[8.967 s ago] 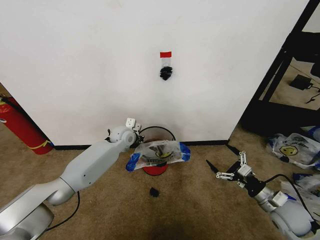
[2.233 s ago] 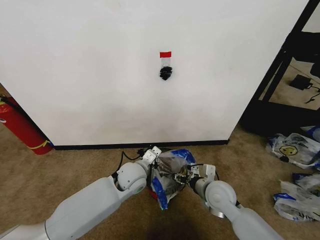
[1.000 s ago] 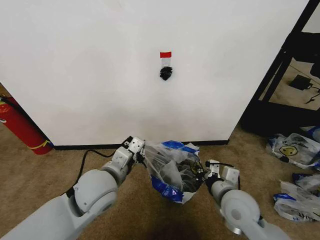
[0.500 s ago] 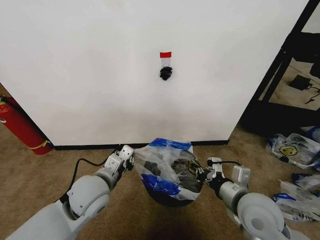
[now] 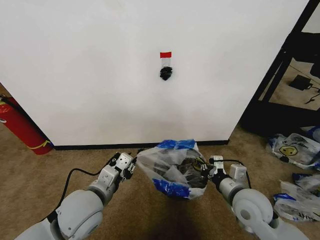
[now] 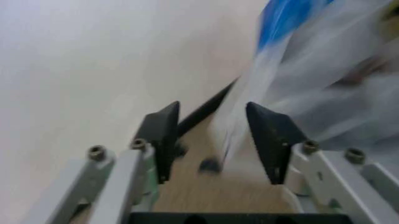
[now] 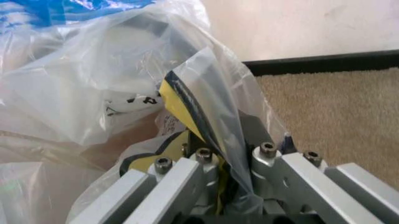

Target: Pick up the garbage bag from the wall and place it over the trash bin.

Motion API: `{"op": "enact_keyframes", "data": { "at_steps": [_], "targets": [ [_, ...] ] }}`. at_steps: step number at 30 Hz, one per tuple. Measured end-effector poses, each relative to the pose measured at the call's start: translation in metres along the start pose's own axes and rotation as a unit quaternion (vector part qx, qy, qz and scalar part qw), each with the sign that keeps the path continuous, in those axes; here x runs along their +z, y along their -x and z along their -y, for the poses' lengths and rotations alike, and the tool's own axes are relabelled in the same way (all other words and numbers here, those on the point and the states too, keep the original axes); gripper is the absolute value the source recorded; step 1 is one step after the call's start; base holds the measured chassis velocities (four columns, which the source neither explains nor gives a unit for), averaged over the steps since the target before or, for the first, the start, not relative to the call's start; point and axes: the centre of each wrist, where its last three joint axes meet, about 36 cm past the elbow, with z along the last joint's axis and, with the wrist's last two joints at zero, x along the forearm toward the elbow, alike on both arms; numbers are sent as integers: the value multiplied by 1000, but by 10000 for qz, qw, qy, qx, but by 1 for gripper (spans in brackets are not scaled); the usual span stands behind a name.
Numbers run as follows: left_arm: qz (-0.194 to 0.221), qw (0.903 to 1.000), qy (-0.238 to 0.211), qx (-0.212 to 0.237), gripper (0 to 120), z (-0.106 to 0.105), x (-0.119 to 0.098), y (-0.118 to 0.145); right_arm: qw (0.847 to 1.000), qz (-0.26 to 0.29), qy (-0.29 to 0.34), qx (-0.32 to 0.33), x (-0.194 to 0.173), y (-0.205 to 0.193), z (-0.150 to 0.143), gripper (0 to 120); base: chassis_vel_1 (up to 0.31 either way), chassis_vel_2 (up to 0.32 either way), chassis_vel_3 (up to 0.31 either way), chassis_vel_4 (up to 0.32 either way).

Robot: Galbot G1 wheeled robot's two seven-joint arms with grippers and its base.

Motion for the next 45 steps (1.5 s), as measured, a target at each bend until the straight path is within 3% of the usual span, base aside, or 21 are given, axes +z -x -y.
{"op": "enact_keyframes", "data": {
  "at_steps": [1, 6, 8, 11, 14, 20, 27, 30, 36, 45],
  "targets": [
    [476, 9981, 224, 327, 55, 1, 6, 3, 9998, 79, -171, -50, 3, 2, 0, 1, 0, 0, 0, 0],
    [1157, 9876, 799, 698, 73, 0, 22, 20, 9956, 425, -791, -257, 12, 1, 1, 1, 0, 0, 0, 0],
    [1166, 9874, 807, 702, 75, -1, 23, 21, 9954, 433, -808, -262, 13, 1, 1, 1, 0, 0, 0, 0],
    [1354, 9824, 1062, 721, 91, -1, 26, 36, 9853, 736, -1499, -371, 23, 3, 12, 1, 0, 0, 0, 0],
    [1341, 9788, 1358, 741, 98, -5, 24, 47, 9770, 846, -1919, -380, 27, 5, 21, 1, 0, 0, 0, 0],
    [1291, 9688, 1963, 789, 84, -8, 22, 61, 9719, 886, -2149, -361, 27, 5, 25, 1, 0, 0, 0, 0],
    [1200, 9608, 2284, 1018, 61, 1, 22, 64, 9683, 949, -2279, -371, 24, 4, 23, 1, 0, 0, 0, 0],
    [1176, 9592, 2331, 1087, 61, 3, 23, 64, 9679, 977, -2283, -378, 23, 3, 22, 1, 0, 0, 0, 0],
    [1196, 9561, 2403, 1176, 72, 4, 20, 62, 9678, 1017, -2268, -396, 21, 2, 19, 1, 0, 0, 0, 0],
    [1235, 9539, 2440, 1235, 71, 7, 17, 56, 9690, 1033, -2216, -360, 21, 4, 17, 1, 0, 0, 0, 0]
  ]
}}
